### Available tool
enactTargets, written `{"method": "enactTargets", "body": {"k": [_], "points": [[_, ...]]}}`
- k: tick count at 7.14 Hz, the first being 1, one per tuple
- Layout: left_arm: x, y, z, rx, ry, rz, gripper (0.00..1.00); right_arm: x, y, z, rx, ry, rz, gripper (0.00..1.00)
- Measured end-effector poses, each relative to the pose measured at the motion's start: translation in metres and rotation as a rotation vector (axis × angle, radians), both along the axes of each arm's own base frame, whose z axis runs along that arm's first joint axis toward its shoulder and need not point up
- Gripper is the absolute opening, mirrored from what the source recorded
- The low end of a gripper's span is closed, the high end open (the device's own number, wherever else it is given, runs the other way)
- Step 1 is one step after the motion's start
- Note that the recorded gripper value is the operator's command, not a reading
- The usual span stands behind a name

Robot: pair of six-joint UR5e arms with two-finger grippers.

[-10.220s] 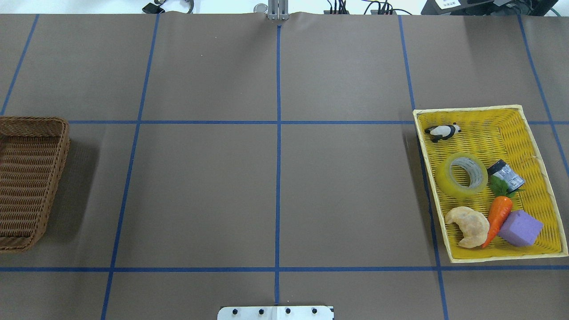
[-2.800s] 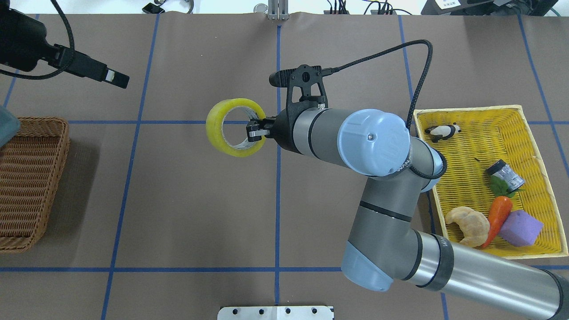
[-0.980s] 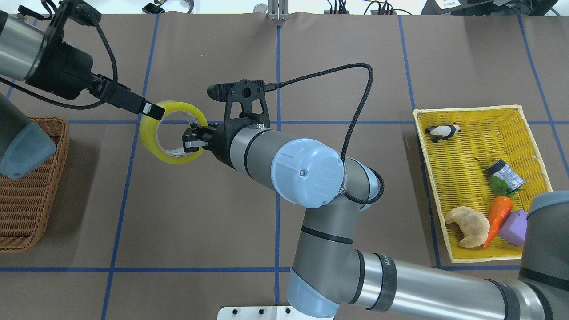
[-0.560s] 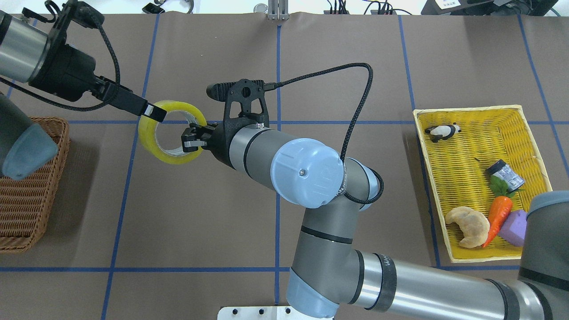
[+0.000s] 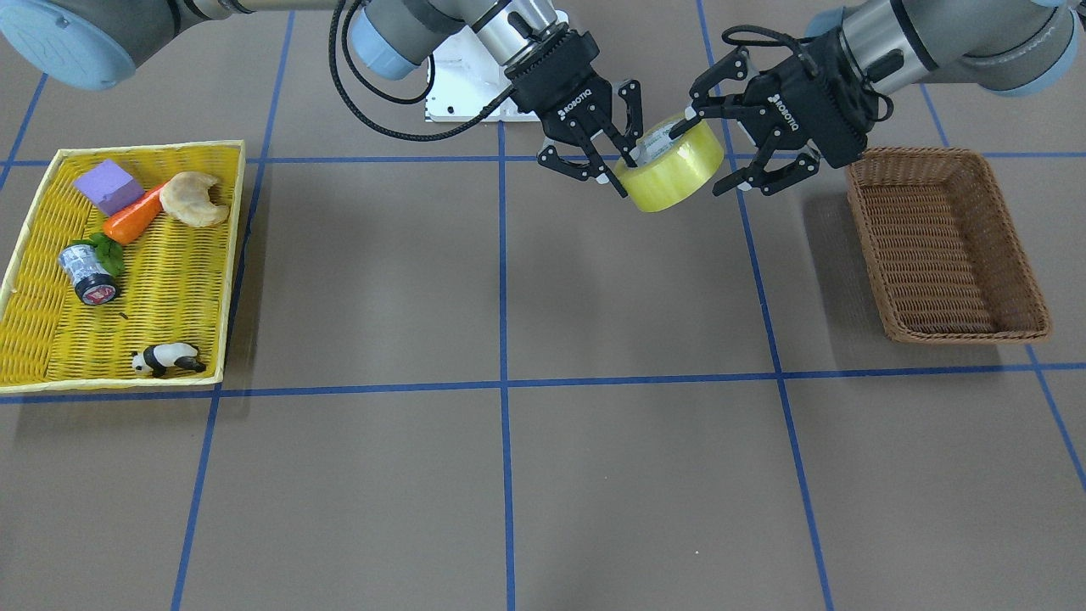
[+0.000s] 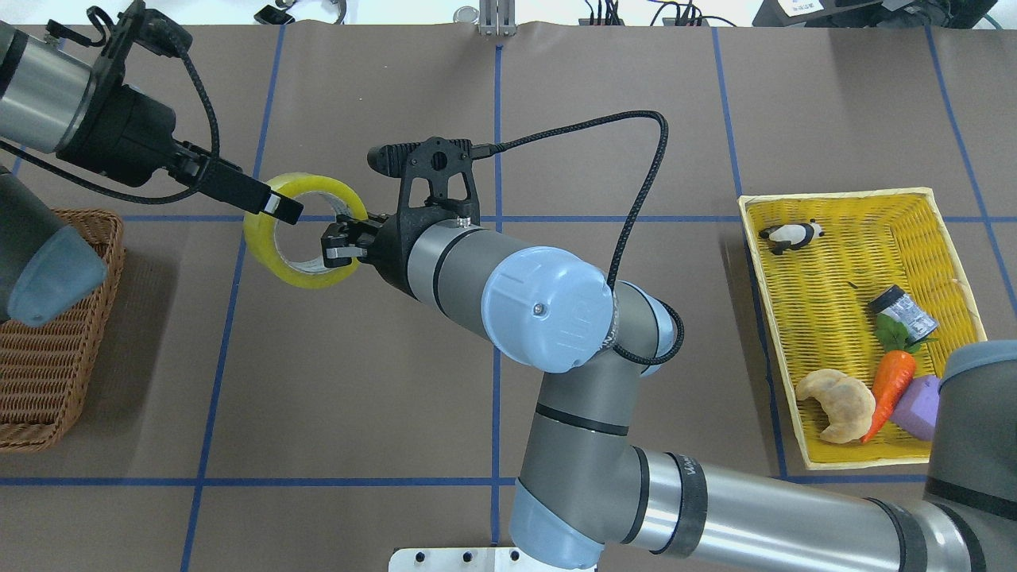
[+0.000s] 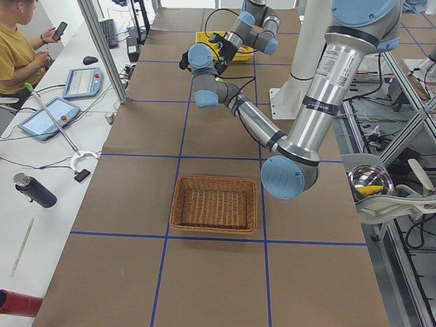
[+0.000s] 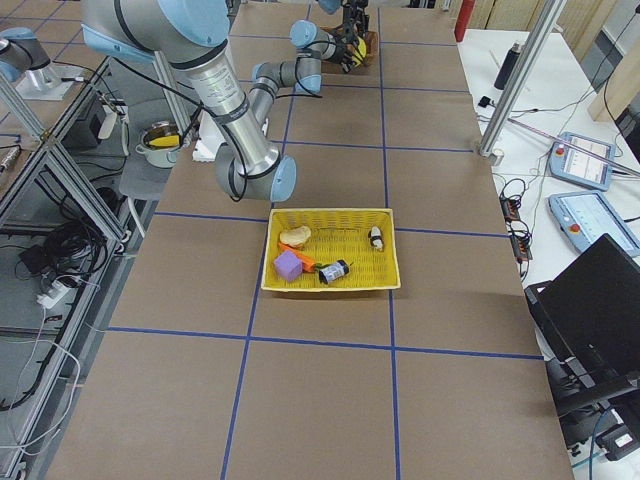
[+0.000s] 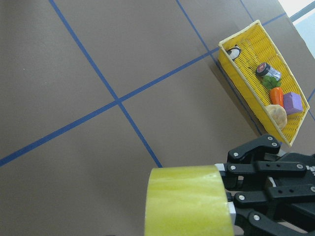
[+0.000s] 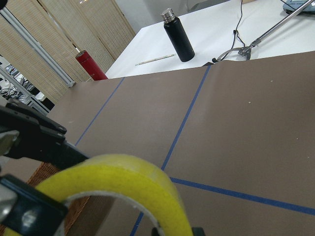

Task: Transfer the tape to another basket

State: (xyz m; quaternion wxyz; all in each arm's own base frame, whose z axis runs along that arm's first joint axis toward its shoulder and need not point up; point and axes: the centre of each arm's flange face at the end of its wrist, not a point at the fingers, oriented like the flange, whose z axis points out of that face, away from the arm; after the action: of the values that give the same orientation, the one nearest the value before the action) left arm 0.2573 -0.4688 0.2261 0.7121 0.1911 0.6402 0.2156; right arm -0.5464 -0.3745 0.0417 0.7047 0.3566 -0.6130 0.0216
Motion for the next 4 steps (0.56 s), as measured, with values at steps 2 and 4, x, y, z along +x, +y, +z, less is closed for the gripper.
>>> {"method": "enactTargets", "body": {"k": [2,4], "points": [[0.000,0.000,0.000,-0.024,0.000,-0.003,0.00,0.003,0.000,0.006,0.000,-0.022,0.002,1.00],[0.000,0.000,0.000,-0.034,0.000,-0.003,0.00,0.005,0.001,0.015,0.003,-0.037,0.000,1.00]]}}
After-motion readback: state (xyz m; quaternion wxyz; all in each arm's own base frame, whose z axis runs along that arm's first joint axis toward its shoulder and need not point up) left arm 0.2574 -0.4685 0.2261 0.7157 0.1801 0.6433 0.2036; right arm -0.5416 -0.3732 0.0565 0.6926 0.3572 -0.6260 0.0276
